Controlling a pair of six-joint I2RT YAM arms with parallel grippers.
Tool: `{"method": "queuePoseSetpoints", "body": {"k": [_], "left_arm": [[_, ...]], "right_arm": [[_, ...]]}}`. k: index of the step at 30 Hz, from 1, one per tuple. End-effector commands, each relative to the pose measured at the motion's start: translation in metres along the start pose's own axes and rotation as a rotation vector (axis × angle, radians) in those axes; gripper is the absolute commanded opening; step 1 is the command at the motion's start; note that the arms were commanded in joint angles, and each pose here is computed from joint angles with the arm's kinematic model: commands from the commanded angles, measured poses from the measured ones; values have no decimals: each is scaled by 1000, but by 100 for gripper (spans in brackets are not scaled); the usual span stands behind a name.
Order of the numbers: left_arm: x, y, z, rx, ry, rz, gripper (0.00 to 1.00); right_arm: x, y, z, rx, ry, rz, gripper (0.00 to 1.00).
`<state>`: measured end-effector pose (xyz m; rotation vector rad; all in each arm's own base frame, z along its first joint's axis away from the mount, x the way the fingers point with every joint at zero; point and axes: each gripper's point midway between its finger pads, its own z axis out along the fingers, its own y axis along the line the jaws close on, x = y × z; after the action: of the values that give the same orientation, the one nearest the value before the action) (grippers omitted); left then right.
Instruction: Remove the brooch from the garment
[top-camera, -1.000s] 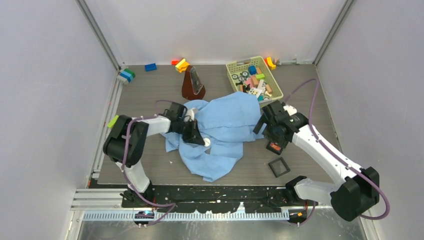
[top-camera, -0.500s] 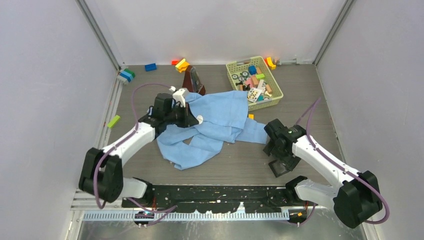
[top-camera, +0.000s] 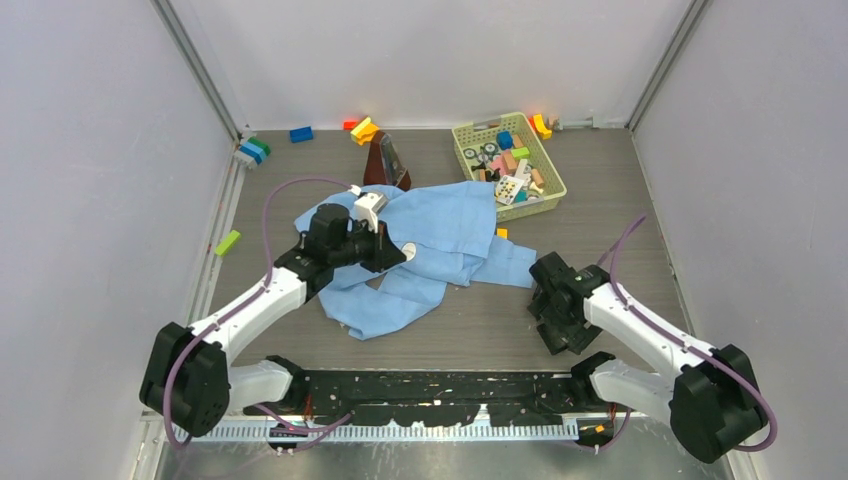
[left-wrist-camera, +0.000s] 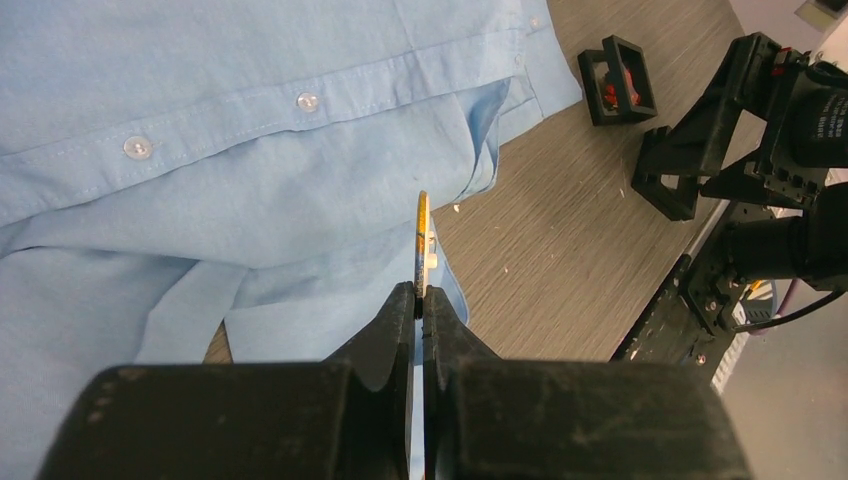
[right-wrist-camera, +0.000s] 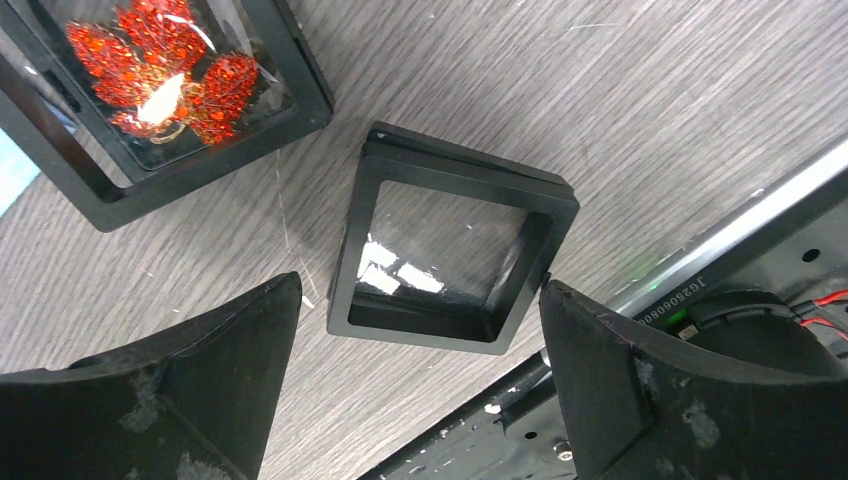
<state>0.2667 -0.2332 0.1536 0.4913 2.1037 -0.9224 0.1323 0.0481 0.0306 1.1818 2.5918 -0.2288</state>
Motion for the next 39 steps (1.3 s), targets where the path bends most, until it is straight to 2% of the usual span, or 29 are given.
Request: {"method": "queuePoseSetpoints", "body": {"k": [1,11,17,33,39], "left_arm": [[-14,-5,5,39,-50,56,0],[-12,-6,6,45,-42,58,0],[-10,-5,6,39,-32,58,0],[-10,-4,4,31,-30,66,0],[-7,-12,7,90,-15,64,0]], "right_arm": [[-9,12,0,-60,-44,77,95],[-9,-6,-5,-1,-49,92,93],[-4,-5,-3,1,-28,100,97],[3,-1,4,-25,-2,145,96],[3,1,4,-40,-4,148,88]]}}
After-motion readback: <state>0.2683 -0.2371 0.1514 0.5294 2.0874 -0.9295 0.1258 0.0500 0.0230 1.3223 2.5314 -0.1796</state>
